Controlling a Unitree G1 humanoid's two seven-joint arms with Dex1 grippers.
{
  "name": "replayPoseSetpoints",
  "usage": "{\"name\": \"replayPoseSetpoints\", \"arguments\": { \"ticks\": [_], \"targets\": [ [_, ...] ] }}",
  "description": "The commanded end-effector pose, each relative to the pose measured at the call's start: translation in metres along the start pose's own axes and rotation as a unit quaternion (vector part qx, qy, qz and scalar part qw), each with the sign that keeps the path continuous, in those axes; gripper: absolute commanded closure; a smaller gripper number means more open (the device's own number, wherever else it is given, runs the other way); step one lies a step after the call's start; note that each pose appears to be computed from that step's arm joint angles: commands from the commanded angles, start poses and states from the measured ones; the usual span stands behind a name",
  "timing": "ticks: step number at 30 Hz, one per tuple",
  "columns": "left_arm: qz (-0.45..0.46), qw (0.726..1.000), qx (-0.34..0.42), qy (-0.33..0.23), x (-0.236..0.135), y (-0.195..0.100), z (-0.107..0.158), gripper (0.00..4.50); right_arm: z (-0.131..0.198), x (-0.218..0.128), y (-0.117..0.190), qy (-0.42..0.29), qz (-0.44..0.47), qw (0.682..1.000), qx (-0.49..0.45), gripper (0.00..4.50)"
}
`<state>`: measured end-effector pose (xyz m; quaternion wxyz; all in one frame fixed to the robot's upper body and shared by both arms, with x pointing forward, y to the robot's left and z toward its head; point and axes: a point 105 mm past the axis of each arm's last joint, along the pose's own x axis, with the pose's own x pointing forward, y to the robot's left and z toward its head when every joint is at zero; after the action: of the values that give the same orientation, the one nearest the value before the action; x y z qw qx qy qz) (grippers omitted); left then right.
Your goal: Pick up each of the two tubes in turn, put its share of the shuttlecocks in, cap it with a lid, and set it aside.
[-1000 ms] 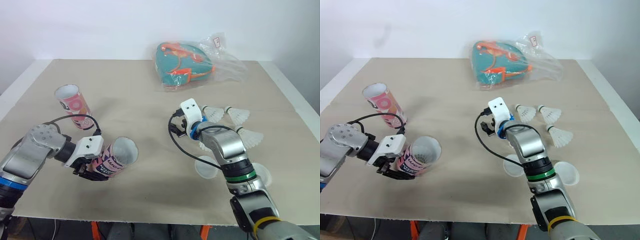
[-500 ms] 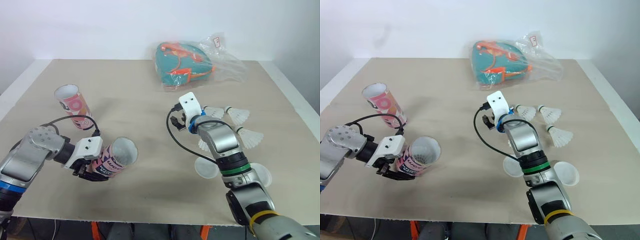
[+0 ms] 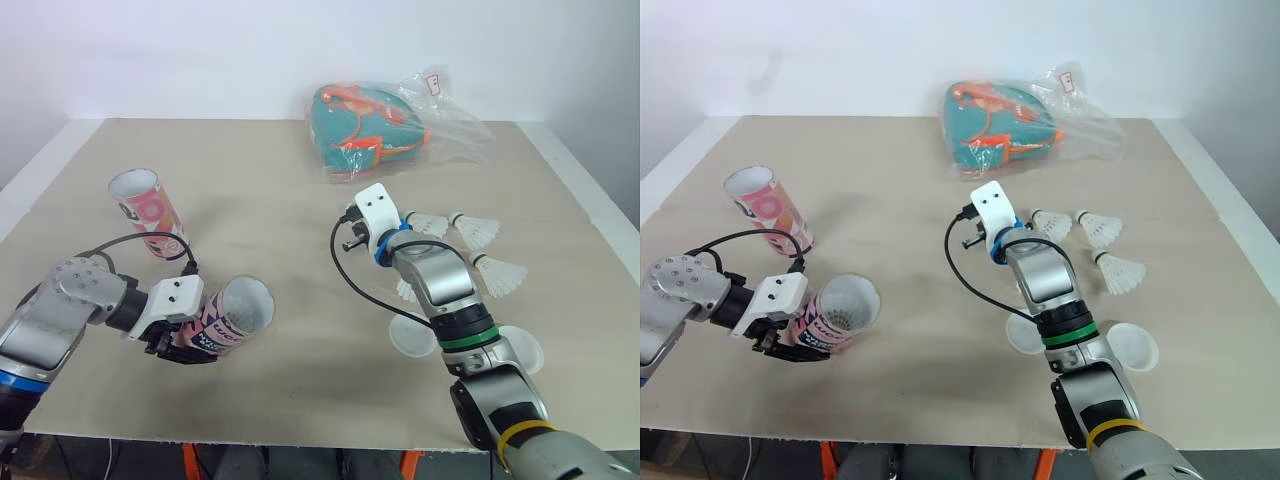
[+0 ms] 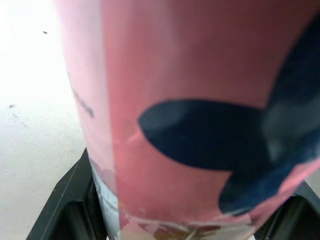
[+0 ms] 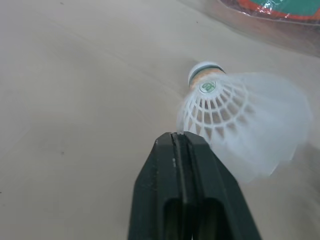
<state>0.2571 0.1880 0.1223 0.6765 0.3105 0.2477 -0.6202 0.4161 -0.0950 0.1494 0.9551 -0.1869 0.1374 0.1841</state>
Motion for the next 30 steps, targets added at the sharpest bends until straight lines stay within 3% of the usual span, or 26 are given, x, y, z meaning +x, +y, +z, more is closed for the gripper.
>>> {"name": "replayPoseSetpoints", "arguments": {
  "ticks": [1, 7, 10, 14, 16, 21, 30],
  "targets": [
    [-0.004, 1.0, -0.015, 0.01, 0.012, -0.004, -0.01, 1.53, 0.024, -0.006, -0.002, -0.05, 0.009, 0.999, -0.005, 4.45],
    [-0.005, 1.0, -0.014, 0.008, 0.014, -0.004, -0.01, 1.53, 0.063, -0.027, 0.013, -0.154, 0.115, 0.981, -0.03, 4.45],
    [-0.006, 1.0, -0.013, 0.007, 0.015, -0.004, -0.009, 1.53, 0.087, -0.068, 0.024, -0.242, 0.238, 0.934, -0.109, 4.45],
    [-0.007, 1.0, -0.012, 0.007, 0.015, -0.003, -0.009, 1.53, 0.091, -0.118, 0.03, -0.282, 0.371, 0.867, -0.176, 4.45],
    [-0.008, 1.0, -0.012, 0.007, 0.015, -0.002, -0.008, 1.53, 0.089, -0.143, 0.034, -0.291, 0.432, 0.829, -0.207, 4.45],
    [-0.007, 1.0, -0.013, 0.007, 0.013, -0.001, -0.008, 1.53, 0.085, -0.174, 0.04, -0.288, 0.501, 0.78, -0.241, 4.45],
    [-0.006, 1.0, -0.017, 0.015, 0.011, 0.0, -0.009, 1.53, 0.063, -0.172, 0.062, -0.235, 0.557, 0.738, -0.3, 4.45]
  ]
}}
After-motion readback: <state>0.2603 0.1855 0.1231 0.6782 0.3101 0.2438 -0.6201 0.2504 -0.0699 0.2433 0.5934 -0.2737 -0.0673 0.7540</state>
